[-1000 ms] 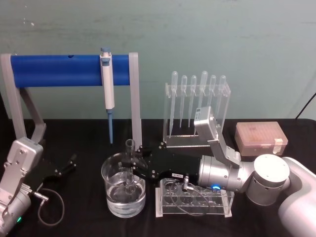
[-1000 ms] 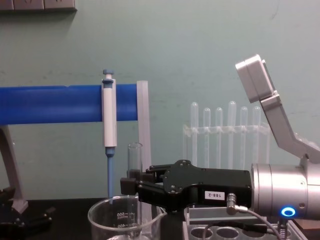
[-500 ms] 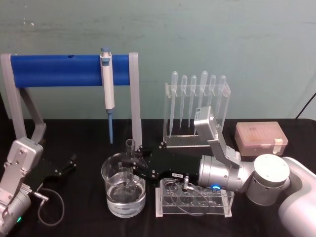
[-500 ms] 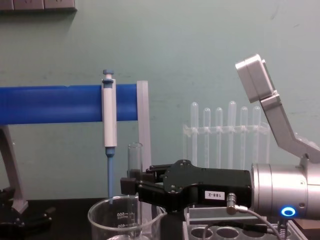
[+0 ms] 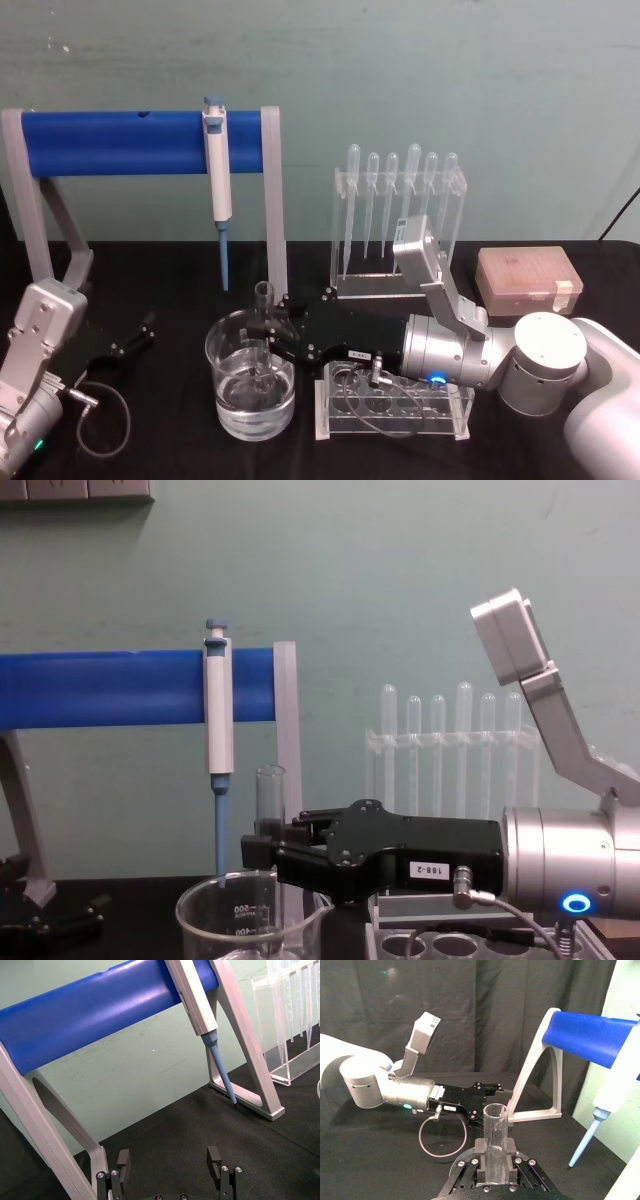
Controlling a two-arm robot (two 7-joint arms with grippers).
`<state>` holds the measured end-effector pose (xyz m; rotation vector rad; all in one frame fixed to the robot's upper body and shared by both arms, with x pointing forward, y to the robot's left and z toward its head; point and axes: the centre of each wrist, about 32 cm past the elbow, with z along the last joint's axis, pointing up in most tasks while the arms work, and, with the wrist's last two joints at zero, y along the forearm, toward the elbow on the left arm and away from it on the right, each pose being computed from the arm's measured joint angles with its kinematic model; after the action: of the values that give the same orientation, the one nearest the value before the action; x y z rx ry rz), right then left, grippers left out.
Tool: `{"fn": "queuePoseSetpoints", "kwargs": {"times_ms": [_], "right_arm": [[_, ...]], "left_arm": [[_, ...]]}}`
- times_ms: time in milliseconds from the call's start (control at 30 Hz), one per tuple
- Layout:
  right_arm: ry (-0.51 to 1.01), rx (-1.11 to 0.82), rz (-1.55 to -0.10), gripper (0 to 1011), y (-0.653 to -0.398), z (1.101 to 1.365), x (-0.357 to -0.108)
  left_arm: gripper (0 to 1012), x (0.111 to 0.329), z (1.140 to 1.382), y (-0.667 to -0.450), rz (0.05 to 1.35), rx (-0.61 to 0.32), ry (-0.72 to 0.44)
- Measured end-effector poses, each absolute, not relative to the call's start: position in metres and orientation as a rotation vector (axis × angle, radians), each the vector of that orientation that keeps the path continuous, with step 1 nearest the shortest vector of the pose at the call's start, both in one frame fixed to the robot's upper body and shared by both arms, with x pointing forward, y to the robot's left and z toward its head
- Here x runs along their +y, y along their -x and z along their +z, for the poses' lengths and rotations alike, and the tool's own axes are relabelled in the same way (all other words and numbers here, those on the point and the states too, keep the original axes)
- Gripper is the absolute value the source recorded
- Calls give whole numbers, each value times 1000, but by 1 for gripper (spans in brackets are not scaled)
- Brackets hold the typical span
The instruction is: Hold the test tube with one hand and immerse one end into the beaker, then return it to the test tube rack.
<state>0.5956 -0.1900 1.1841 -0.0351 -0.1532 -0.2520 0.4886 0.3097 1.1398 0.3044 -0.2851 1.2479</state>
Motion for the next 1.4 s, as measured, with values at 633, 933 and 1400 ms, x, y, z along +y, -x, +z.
{"fn": "queuePoseSetpoints", "kwargs": {"times_ms": [633,933,1400], "right_arm": [[35,-153,-252,226,-596,1184,-190],[35,-153,-252,226,-596,1184,-190],[35,-153,-252,226,-596,1184,-190]], "left_arm": [[1000,310,1140,-489,1248,-285,-305],[1000,310,1140,-489,1248,-285,-304],[1000,310,1140,-489,1248,-285,-304]]}}
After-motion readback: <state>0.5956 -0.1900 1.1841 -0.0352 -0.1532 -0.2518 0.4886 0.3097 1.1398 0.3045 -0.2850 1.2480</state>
